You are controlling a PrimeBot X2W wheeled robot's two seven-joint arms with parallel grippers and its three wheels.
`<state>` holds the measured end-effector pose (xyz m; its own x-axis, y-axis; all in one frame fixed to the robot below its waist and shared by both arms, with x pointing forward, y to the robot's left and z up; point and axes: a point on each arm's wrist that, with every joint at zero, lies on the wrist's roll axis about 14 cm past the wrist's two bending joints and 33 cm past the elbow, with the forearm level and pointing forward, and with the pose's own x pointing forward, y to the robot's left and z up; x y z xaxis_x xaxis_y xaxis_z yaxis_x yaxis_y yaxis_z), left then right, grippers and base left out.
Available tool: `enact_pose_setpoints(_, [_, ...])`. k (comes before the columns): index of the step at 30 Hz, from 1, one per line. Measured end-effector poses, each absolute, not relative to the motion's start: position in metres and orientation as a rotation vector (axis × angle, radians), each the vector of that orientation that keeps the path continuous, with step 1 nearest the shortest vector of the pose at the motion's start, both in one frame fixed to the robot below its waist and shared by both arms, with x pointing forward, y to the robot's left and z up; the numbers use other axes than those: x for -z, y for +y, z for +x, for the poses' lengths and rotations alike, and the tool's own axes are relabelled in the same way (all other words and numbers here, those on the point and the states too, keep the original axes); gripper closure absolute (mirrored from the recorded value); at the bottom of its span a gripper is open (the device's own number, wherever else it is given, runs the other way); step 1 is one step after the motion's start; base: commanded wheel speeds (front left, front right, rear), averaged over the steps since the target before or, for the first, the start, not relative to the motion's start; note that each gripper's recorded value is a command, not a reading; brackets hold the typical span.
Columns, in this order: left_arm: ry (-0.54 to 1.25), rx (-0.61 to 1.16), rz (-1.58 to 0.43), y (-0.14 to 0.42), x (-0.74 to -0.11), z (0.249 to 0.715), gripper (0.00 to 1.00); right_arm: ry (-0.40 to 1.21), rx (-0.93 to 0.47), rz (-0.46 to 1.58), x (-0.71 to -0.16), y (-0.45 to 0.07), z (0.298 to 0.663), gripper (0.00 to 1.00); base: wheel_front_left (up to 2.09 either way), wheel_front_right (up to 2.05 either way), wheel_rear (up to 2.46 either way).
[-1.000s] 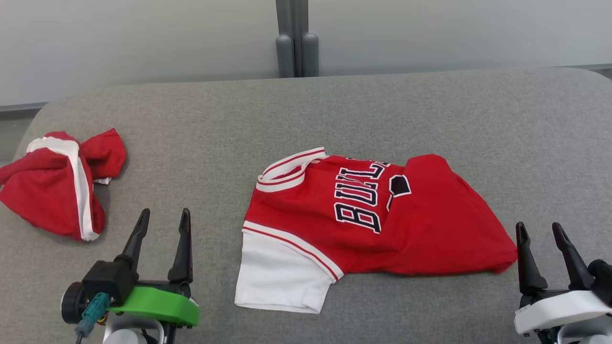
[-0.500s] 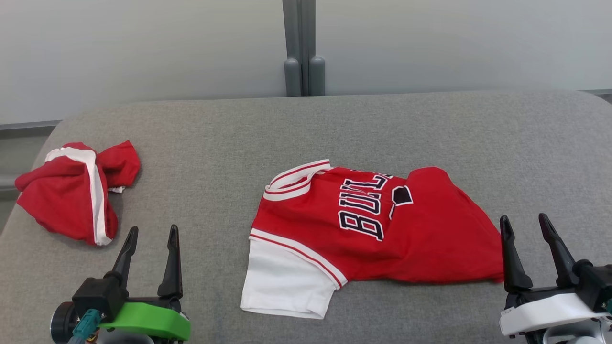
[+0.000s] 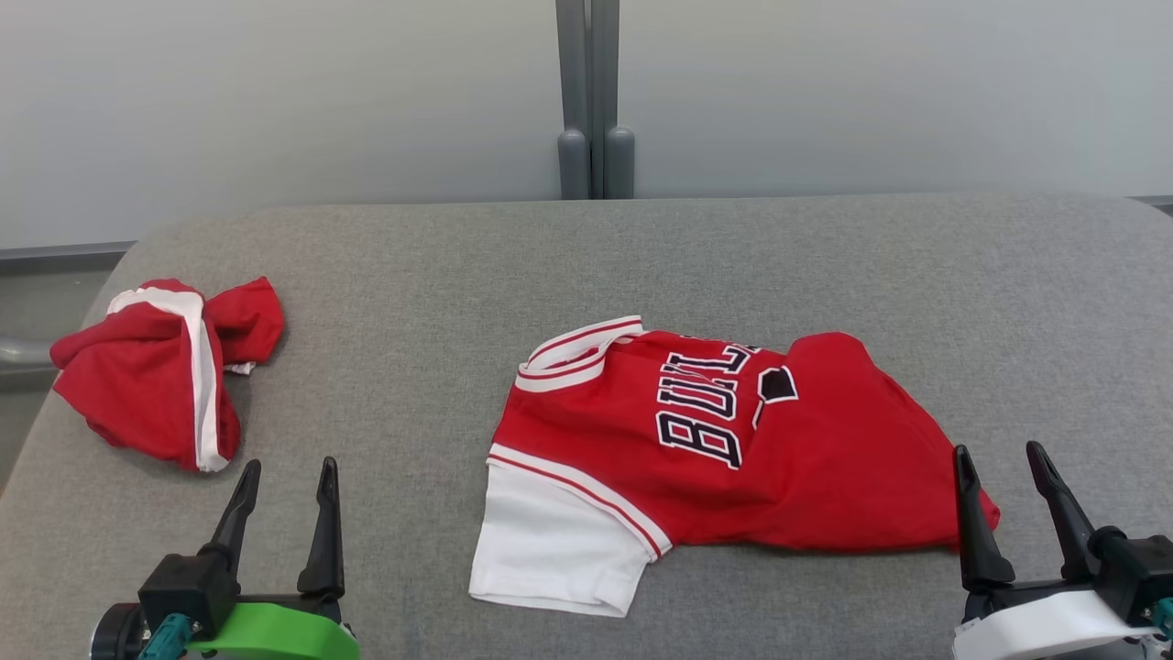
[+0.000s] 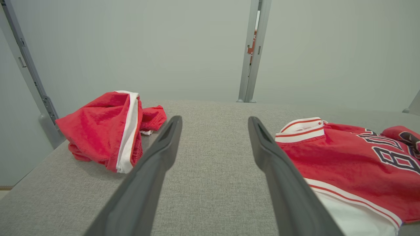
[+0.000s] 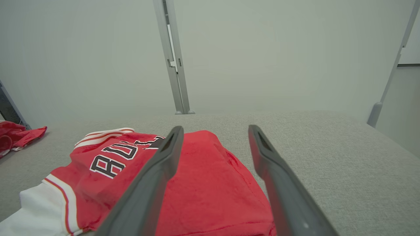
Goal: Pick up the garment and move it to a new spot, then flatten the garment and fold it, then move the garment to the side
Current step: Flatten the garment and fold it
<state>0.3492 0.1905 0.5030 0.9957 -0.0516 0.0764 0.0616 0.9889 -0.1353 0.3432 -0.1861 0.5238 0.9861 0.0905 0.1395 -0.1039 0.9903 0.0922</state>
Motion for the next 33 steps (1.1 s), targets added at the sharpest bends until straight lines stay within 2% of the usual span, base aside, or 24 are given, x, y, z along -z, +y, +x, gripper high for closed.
enact_pose_setpoints(33, [-0.050,0.056,-0.133,0.191,-0.496,0.347,0.00,-0.117,-0.121,0.105,-0.518,-0.176,0.343,0.00,0.00,0.00,0.00])
